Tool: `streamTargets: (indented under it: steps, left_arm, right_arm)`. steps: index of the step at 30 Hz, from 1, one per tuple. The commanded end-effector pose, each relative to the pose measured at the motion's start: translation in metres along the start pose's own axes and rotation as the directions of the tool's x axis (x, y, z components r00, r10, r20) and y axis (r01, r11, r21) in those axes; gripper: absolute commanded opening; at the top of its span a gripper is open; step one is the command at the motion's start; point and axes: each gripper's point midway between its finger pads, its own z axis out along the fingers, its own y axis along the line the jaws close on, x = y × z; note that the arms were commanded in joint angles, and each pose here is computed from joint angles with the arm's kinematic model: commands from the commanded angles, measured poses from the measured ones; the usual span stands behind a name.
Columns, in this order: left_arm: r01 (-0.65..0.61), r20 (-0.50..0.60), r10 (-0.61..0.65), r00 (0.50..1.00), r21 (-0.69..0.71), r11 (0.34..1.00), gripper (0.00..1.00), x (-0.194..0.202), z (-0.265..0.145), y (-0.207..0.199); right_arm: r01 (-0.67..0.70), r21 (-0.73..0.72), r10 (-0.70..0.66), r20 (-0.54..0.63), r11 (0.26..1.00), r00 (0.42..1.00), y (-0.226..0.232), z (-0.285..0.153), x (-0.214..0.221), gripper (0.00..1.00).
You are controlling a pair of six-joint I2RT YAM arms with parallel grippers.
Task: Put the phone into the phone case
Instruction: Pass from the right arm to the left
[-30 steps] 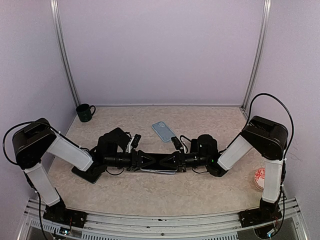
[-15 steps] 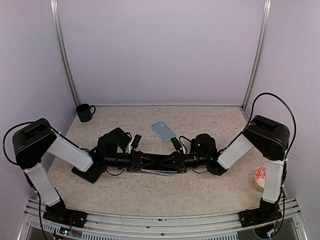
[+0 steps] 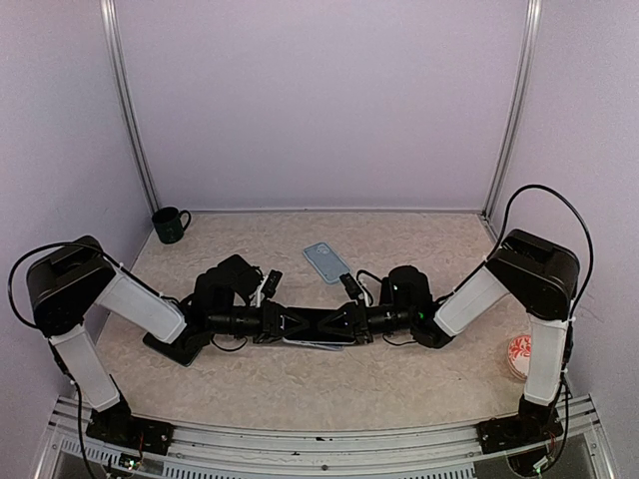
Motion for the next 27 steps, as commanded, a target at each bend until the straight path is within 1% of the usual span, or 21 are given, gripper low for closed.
streamTargets:
  steps: [1, 5, 10, 13, 21, 27]
  left_arm:
    - [-0.057, 0.011, 0.056, 0.998, 0.079, 0.995, 0.12, -0.004, 0.001, -0.018]
    - [-0.053, 0.015, 0.052, 0.999, 0.075, 0.996, 0.1, -0.005, -0.001, -0.016]
    - [-0.052, 0.019, 0.05, 0.999, 0.072, 0.996, 0.06, -0.006, -0.005, -0.016]
    - [-0.055, 0.022, 0.054, 0.998, 0.068, 0.996, 0.04, -0.007, -0.008, -0.016]
    - [-0.065, 0.031, 0.063, 0.998, 0.067, 0.996, 0.0, -0.011, -0.011, -0.017]
    - [-0.074, 0.033, 0.072, 0.997, 0.075, 0.994, 0.0, -0.012, -0.012, -0.02]
  right_arm:
    - [0.041, -0.017, -0.04, 0.015, 0.999, 0.999, 0.017, 0.004, -0.009, 0.42]
    - [0.042, -0.012, -0.042, 0.0, 0.999, 0.999, 0.017, 0.003, -0.007, 0.5]
    - [0.042, 0.019, -0.042, -0.012, 0.999, 0.999, 0.019, -0.007, -0.008, 0.57]
    - [0.048, 0.076, -0.046, -0.027, 0.996, 0.999, 0.02, -0.014, -0.007, 0.59]
    - [0.148, 0.216, -0.143, -0.04, 0.965, 0.989, 0.039, -0.039, -0.015, 0.61]
    - [0.17, 0.292, -0.163, -0.048, 0.941, 0.985, 0.039, -0.06, -0.014, 0.61]
